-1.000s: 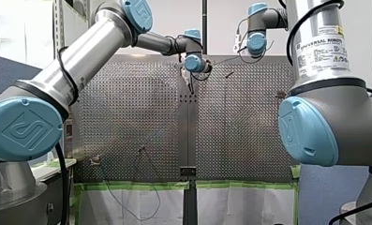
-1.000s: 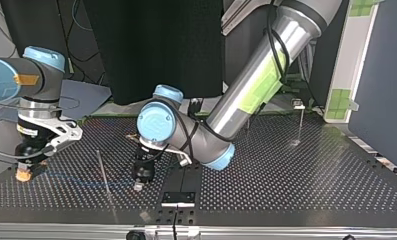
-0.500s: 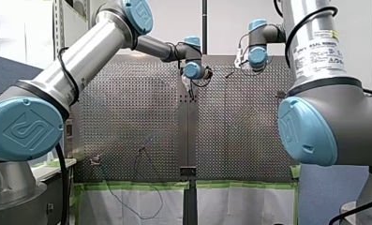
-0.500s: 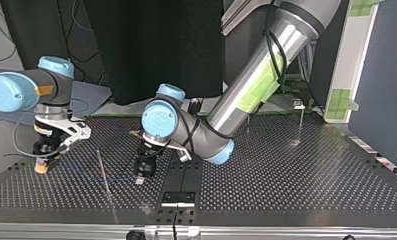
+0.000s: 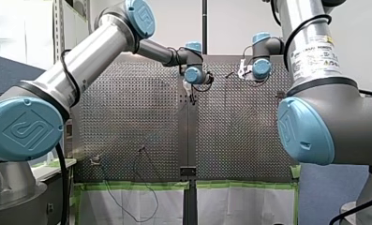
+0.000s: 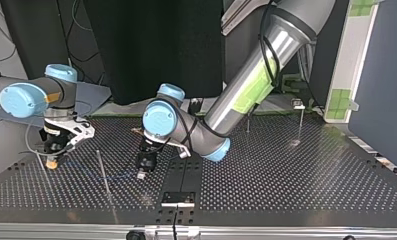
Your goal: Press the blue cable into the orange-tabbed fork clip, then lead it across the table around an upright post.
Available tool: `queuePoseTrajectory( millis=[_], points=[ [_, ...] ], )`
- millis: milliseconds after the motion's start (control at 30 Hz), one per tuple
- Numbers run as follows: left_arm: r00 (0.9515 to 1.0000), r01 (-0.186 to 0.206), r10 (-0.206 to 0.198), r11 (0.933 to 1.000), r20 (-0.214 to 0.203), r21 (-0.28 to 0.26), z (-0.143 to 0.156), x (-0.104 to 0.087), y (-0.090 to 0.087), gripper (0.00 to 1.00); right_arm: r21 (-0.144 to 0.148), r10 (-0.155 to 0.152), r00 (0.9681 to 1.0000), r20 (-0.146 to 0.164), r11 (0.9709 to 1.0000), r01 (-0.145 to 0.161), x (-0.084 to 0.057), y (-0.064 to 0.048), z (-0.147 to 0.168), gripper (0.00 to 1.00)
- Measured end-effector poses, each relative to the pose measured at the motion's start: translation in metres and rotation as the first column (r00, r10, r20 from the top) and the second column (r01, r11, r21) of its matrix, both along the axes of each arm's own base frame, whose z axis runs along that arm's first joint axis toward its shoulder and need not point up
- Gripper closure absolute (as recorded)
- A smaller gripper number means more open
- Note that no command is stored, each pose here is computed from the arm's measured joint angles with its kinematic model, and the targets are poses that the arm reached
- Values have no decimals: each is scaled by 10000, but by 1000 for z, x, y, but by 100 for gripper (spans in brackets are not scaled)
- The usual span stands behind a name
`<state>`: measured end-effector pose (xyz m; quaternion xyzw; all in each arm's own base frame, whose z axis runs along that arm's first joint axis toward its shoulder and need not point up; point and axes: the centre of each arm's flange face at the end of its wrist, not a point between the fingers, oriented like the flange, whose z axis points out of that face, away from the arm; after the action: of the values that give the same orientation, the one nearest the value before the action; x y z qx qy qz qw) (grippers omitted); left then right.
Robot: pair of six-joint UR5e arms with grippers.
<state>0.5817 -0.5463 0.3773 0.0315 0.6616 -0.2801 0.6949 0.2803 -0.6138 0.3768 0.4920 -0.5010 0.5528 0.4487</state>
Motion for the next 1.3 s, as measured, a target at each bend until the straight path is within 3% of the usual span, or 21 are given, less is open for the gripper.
queuePoseTrajectory(
  millis=[367, 600, 900, 1133, 1300],
  points=[
    [9996, -101, 105, 9998, -273, 142, -30, 14, 1, 100, 314, 299, 9994, -180, 9991, -293, 9, -24, -60, 100],
    [9994, -108, 111, 9999, -327, 108, -39, 17, 0, 100, 632, 352, 9982, -496, 9975, -320, 11, -33, -107, 100],
    [9993, -222, 223, 9998, -311, 27, -39, 20, 2, 100, 1207, 434, 9972, -616, 9920, -357, 9, -29, -177, 100],
    [9989, -268, 270, 9996, -372, 70, -43, 20, 3, 100, 1318, 386, 9976, -582, 9908, -306, 3, -18, -206, 100],
    [9989, -263, 266, 9996, -396, 88, -44, 19, 3, 100, 1429, 221, 9990, -398, 9896, -162, -9, -13, -227, 100]
  ],
)
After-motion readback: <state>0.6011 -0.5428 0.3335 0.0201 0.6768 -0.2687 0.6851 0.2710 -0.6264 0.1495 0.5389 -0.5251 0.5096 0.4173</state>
